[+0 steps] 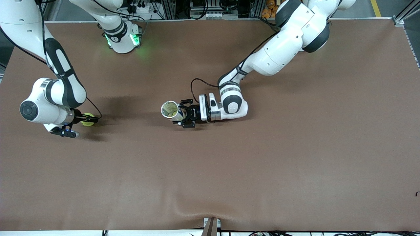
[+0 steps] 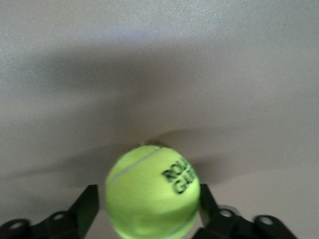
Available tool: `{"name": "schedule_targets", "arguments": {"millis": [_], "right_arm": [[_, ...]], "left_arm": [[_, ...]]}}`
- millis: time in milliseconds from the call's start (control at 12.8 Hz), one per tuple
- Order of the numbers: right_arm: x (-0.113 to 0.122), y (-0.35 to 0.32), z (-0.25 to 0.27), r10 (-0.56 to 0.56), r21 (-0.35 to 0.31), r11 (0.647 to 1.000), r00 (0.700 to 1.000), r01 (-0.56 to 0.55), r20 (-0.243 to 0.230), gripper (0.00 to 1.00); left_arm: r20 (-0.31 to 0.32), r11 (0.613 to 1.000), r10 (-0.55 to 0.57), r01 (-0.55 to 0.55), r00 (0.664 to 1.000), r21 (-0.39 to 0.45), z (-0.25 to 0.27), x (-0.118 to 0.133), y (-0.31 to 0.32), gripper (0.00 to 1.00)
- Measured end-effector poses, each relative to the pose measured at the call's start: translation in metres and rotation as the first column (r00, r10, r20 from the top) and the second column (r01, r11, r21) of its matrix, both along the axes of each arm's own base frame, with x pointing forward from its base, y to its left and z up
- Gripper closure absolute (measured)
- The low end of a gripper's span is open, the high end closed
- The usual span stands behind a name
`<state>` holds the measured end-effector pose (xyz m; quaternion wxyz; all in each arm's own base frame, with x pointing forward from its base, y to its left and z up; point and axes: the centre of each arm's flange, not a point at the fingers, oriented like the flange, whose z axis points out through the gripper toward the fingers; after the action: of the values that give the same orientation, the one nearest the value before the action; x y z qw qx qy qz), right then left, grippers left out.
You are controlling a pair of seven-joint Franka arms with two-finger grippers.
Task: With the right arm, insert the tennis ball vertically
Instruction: 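Carry the second ball to the can opening with the right gripper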
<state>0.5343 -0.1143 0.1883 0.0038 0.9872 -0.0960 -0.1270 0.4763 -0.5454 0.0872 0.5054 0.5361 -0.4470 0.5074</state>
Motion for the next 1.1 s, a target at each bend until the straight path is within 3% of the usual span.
{"name": "schedule_targets", "arguments": {"millis": [78, 157, 392, 627, 863, 1098], "right_arm": [[0.002, 0.000, 0.002, 0.001, 0.000, 1.000, 1.000, -0.001, 0.002, 0.30], [0.006, 0.002, 0.007, 0.003, 0.003, 1.000, 1.000, -0.003, -0.007, 0.33], [0.038, 0.012, 0.059, 0.008, 0.023, 1.000, 0.996, -0.006, -0.083, 0.33], [0.074, 0.056, 0.140, -0.025, 0.001, 1.000, 0.993, 0.025, -0.112, 0.33], [0.093, 0.144, 0.203, -0.070, -0.006, 0.998, 0.994, 0.070, -0.083, 0.33], [0.094, 0.227, 0.241, -0.144, 0.058, 0.987, 0.987, 0.148, -0.069, 0.33]], "left_arm": [[0.000, 1.000, 0.000, 0.000, 1.000, 0.000, 0.000, 0.000, 0.000, 0.23], [0.000, 1.000, 0.000, 0.000, 1.000, 0.000, 0.000, 0.000, 0.000, 0.23], [0.000, 1.000, 0.000, 0.000, 1.000, 0.000, 0.000, 0.000, 0.000, 0.24], [0.000, 1.000, 0.000, 0.000, 1.000, 0.000, 0.000, 0.000, 0.000, 0.23], [0.001, 1.000, 0.000, 0.000, 1.000, 0.000, 0.000, 0.000, 0.000, 0.24], [0.001, 1.000, 0.000, 0.000, 1.000, 0.000, 0.000, 0.000, 0.000, 0.24]]}}
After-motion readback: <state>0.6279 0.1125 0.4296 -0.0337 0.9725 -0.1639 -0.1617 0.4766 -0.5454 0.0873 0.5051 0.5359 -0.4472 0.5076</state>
